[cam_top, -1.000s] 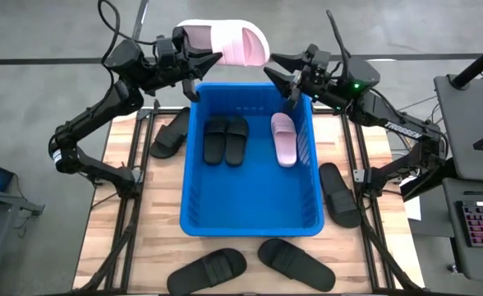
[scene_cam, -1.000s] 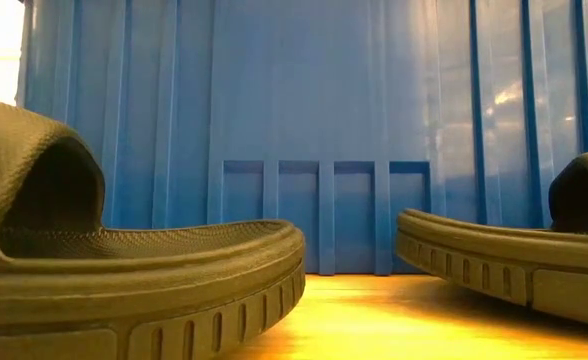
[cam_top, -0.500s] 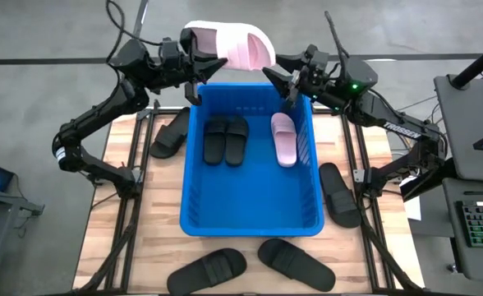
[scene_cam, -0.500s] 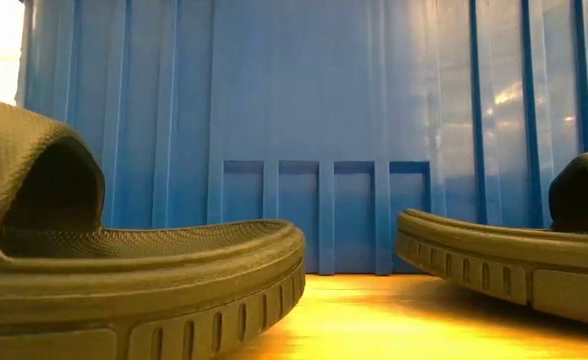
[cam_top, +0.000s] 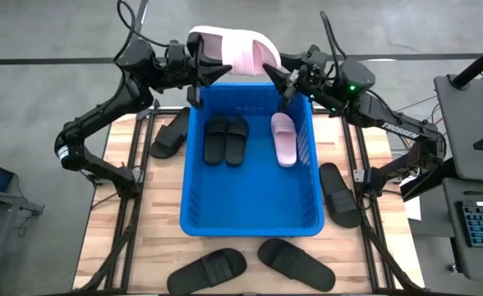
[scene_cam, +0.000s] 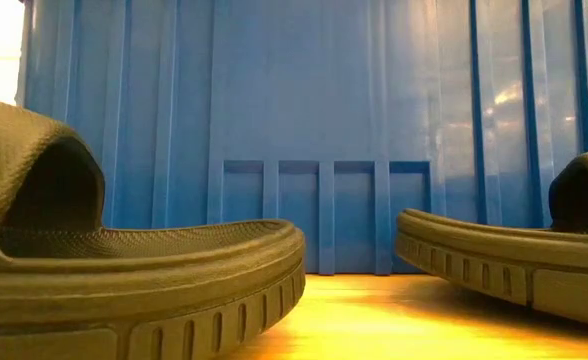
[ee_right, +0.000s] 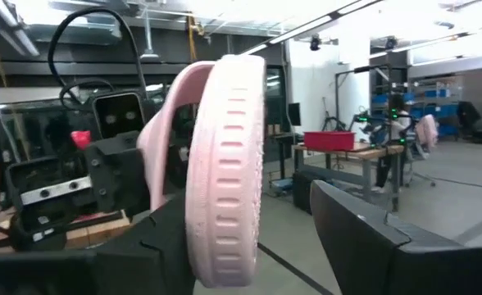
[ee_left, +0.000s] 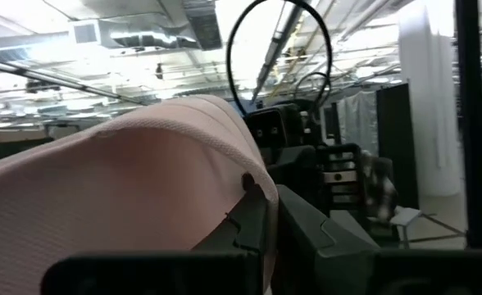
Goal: Pick and place slides into bin
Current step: Put the pink slide into the blue bin
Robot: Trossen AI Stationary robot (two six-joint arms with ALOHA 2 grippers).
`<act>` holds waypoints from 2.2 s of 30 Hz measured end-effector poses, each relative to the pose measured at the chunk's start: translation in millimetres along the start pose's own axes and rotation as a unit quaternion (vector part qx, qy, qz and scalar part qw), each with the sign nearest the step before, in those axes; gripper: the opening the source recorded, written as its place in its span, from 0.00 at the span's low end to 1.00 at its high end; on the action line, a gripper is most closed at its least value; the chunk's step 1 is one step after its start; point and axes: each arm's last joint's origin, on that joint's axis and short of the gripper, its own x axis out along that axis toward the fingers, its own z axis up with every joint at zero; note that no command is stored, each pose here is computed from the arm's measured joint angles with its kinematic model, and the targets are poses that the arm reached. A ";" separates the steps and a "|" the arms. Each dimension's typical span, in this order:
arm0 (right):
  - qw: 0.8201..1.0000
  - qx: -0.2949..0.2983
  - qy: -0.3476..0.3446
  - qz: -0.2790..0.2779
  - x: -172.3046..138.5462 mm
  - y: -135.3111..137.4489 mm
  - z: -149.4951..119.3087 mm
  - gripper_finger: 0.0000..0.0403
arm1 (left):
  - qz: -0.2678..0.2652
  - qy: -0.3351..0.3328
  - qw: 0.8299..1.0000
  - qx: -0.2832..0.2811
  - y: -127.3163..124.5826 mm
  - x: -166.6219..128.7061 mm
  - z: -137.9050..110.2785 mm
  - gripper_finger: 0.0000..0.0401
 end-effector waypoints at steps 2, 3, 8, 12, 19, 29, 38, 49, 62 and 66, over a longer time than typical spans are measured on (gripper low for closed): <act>1.000 -0.005 -0.001 -0.001 0.3 0.2 -0.2 0.44 | -0.010 0.001 1.000 0.000 -0.5 -0.1 -0.2 0.00; 1.000 -0.007 -0.002 -0.001 0.5 0.3 0.0 0.41 | -0.012 0.001 1.000 0.000 -0.6 -0.1 -0.2 0.00; 1.000 -0.007 -0.002 -0.005 0.5 0.2 -0.1 0.14 | -0.017 0.005 1.000 -0.004 -1.1 -0.4 -0.5 0.00; 1.000 0.007 -0.004 -0.016 0.5 -0.6 0.3 0.08 | -0.035 0.004 0.999 0.008 -2.4 -1.3 0.6 0.06; 0.998 0.029 0.004 -0.052 -5.7 -4.5 3.7 0.08 | -0.077 -0.003 0.996 0.037 -5.2 -11.1 10.7 0.32; 0.984 0.071 0.122 -0.111 -19.1 -20.7 6.9 0.08 | -0.027 -0.015 0.997 0.072 -8.3 -48.4 45.8 0.51; 0.920 0.239 0.306 -0.058 -28.5 -54.8 -8.8 0.08 | -0.031 0.047 0.982 0.180 -16.7 -55.2 37.9 0.52; 0.852 0.374 0.365 -0.004 -25.4 -84.0 -23.1 0.08 | -0.043 0.099 0.941 0.322 -12.9 -18.8 -5.0 0.52; 0.822 0.426 0.379 -0.010 -35.4 -115.7 -22.0 0.08 | -0.033 0.175 0.853 0.491 -26.7 31.0 -58.2 0.52; 0.822 0.424 0.380 -0.007 -35.8 -116.4 -22.3 0.08 | -0.005 0.221 0.805 0.550 -29.1 43.0 -73.0 0.52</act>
